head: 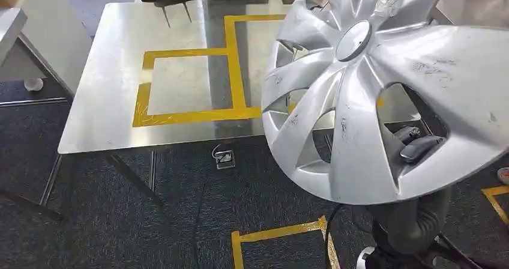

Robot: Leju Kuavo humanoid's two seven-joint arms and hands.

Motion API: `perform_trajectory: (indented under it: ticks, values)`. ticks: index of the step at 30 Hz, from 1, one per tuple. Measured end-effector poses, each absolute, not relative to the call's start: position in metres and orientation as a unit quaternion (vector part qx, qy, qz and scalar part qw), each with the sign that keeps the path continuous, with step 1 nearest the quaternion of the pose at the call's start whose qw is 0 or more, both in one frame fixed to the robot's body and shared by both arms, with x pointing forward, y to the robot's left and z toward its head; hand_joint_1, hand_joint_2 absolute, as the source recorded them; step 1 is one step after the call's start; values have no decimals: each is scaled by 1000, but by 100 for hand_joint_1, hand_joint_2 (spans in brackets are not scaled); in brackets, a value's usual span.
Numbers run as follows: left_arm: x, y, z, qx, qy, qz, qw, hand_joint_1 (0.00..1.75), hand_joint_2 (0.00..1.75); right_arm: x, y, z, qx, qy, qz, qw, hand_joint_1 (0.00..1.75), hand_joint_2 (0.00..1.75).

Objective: Take the parts from the cabinet and place them on the table.

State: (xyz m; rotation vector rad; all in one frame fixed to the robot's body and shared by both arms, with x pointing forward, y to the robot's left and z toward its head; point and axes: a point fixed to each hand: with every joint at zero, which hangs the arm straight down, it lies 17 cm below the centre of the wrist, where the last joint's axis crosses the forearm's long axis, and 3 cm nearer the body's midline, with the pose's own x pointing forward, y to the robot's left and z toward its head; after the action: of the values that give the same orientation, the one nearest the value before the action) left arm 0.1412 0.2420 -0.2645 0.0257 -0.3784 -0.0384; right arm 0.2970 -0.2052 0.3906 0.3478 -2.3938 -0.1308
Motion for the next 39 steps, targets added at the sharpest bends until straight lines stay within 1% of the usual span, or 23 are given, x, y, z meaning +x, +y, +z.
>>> perform_trajectory:
  ticks: [39]
  values:
    - [139, 240, -265, 12, -188, -22, 982, 0, 175, 295, -207, 390, 133, -925, -53, 352, 175, 175]
